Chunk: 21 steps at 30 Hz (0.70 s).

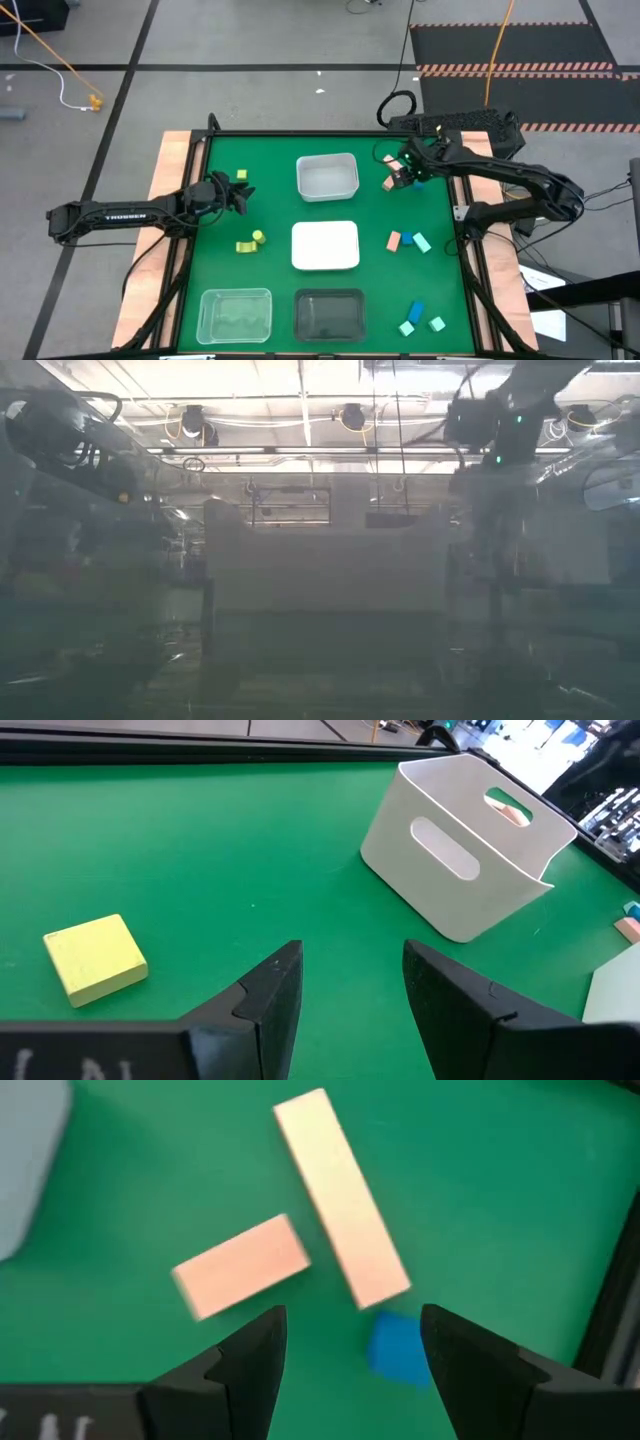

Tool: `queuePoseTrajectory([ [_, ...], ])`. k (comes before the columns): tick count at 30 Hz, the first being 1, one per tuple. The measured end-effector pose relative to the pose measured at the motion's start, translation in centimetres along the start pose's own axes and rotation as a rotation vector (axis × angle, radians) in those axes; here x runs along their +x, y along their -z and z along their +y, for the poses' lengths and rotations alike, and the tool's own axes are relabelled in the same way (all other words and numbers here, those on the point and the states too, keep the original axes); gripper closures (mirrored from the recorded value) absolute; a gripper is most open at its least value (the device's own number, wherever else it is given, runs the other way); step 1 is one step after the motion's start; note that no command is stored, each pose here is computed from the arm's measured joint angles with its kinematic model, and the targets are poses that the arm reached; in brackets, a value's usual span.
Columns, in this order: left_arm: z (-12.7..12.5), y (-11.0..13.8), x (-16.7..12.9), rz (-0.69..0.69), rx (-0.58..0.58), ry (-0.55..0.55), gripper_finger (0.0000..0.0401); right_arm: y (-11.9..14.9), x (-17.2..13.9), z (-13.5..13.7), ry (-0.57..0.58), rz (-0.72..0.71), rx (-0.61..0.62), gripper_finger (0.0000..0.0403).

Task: Sort & place blocks by color
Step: Put the top brown block into the gray bin

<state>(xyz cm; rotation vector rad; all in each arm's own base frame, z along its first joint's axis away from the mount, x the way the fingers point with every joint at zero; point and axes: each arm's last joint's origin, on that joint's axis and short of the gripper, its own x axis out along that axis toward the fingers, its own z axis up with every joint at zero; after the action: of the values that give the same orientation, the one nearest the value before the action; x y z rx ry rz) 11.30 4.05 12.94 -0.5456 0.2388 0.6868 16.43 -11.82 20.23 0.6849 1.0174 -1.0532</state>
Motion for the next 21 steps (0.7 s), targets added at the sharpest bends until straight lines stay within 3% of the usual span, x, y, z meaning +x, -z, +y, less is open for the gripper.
queuePoseTrajectory([
  [8,0.0,0.0,0.0,0.000,0.002,0.000,0.0226,-0.7,3.5,-1.8,-0.023,0.019,0.033,0.0181],
  [21,0.0,0.0,0.0,0.000,0.001,0.000,0.0226,-1.2,7.4,-1.7,-0.033,0.110,-0.098,0.0181],
])
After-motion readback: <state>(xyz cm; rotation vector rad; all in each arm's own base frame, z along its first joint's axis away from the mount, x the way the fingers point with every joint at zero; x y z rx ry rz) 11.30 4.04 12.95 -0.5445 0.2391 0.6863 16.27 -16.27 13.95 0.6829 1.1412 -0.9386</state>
